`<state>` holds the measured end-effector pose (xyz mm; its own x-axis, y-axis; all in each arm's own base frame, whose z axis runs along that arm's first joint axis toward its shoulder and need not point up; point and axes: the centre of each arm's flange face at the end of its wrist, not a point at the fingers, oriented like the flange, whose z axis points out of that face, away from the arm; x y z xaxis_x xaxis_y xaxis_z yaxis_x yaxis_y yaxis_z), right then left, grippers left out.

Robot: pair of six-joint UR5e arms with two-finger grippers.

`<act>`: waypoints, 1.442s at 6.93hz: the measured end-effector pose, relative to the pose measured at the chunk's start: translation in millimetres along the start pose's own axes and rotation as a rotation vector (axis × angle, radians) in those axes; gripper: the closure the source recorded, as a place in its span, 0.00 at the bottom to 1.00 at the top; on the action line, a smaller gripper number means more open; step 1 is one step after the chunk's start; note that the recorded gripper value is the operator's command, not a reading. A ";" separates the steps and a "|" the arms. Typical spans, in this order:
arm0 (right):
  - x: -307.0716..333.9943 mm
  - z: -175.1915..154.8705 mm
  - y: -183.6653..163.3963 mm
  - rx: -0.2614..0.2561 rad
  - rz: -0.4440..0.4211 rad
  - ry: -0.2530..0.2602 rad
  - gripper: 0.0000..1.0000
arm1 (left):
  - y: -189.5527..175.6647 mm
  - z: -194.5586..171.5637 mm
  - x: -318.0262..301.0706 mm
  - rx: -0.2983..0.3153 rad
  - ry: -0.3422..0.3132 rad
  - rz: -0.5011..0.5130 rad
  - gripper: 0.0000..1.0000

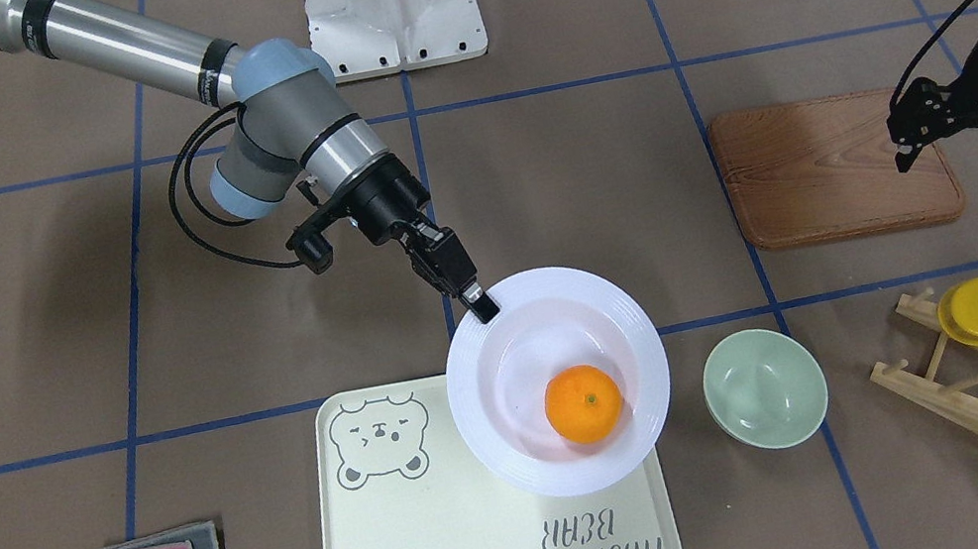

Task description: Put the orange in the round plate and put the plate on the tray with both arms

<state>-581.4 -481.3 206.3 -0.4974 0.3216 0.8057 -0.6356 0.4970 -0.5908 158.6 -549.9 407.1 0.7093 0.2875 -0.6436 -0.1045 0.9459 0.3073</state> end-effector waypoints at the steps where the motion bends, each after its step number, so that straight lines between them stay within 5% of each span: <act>1: -3.7 11.5 2.1 0.048 -0.004 0.043 1.00 | 0.0 0.5 -0.4 -0.001 0.000 0.000 0.06; 4: 17.5 36.4 -1.8 0.139 -0.037 0.159 1.00 | 0.3 2.0 -1.8 -0.003 -0.001 -0.002 0.06; 5: 26.7 40.5 -5.0 0.152 -0.027 0.177 0.75 | 0.0 3.6 -2.9 -0.003 -0.001 -0.001 0.06; 6: 30.6 42.1 -6.4 0.153 -0.022 0.187 0.26 | -0.6 5.3 -4.4 0.000 0.000 0.001 0.06; 7: 30.7 43.6 -8.6 0.143 -0.025 0.203 0.00 | -0.9 6.5 -5.5 0.002 0.000 0.002 0.06; 9: 23.2 48.7 -21.1 0.086 -0.129 0.283 0.00 | -1.3 6.6 -6.6 0.004 0.000 0.005 0.06; 10: 18.5 46.0 -31.4 0.019 -0.260 0.380 0.00 | -1.4 6.4 -6.9 0.004 0.000 0.005 0.06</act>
<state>-597.8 -528.0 237.8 -0.0705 0.4622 0.8840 -0.7230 0.5869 -0.3645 158.3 -554.1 415.6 0.7088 0.2924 -0.6420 -0.1054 0.9437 0.3135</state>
